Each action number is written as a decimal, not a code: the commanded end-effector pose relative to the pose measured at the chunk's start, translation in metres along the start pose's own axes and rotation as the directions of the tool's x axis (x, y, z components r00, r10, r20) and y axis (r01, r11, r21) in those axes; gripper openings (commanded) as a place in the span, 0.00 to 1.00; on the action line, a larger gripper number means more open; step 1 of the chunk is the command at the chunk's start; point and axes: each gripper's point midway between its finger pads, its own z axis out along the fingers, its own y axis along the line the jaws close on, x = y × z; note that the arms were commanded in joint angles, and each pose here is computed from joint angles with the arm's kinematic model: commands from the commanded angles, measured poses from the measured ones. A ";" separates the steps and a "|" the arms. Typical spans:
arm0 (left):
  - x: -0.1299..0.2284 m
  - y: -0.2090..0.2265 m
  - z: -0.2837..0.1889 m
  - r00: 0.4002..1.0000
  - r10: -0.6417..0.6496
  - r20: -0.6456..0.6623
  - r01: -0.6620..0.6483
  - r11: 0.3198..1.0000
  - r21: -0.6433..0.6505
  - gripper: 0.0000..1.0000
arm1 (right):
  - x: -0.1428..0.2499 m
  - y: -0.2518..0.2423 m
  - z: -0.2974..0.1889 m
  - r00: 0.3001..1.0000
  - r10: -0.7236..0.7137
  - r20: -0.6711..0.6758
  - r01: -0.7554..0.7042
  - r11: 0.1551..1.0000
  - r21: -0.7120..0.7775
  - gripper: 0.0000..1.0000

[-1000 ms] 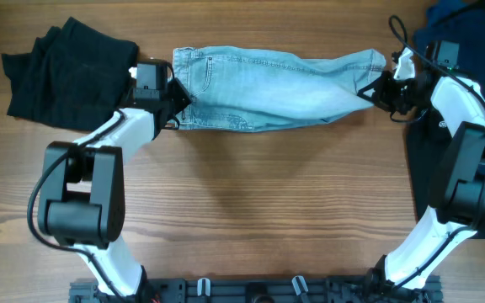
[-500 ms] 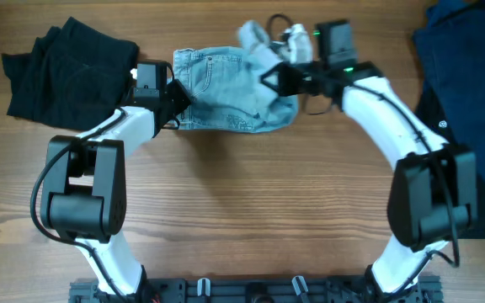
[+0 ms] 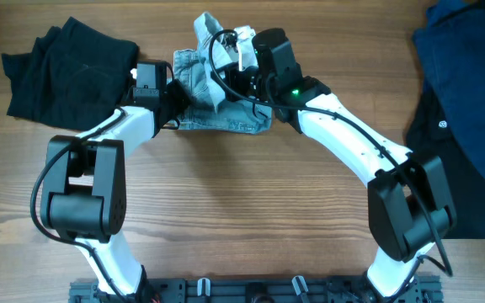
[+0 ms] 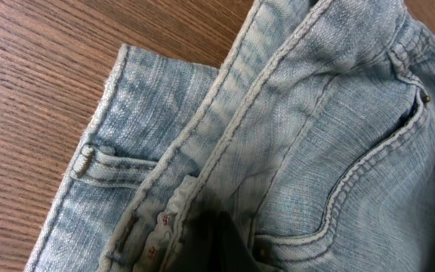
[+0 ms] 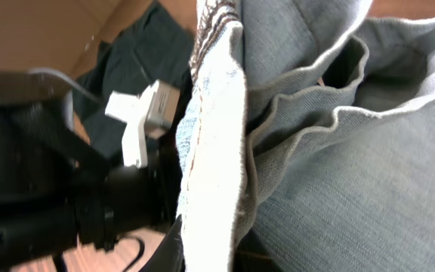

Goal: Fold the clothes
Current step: 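Fold the right end of the jeans leftward toward the left gripper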

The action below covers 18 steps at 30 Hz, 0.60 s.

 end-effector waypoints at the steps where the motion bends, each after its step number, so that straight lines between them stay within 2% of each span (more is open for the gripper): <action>1: 0.023 0.012 0.013 0.996 -0.020 -0.086 0.018 1.000 -0.022 0.04 | 0.005 -0.007 0.014 1.000 0.010 0.005 -0.010 1.000 0.014 0.04; 7: 0.017 0.001 -0.006 0.996 -0.017 -0.092 0.018 1.000 0.016 0.04 | 0.010 -0.008 0.024 1.000 0.005 0.005 -0.005 1.000 0.006 0.04; 18: -0.020 -0.034 -0.096 0.999 0.005 0.049 -0.008 0.998 0.067 0.04 | 0.008 -0.003 0.027 1.000 -0.003 0.017 0.003 1.000 -0.013 0.04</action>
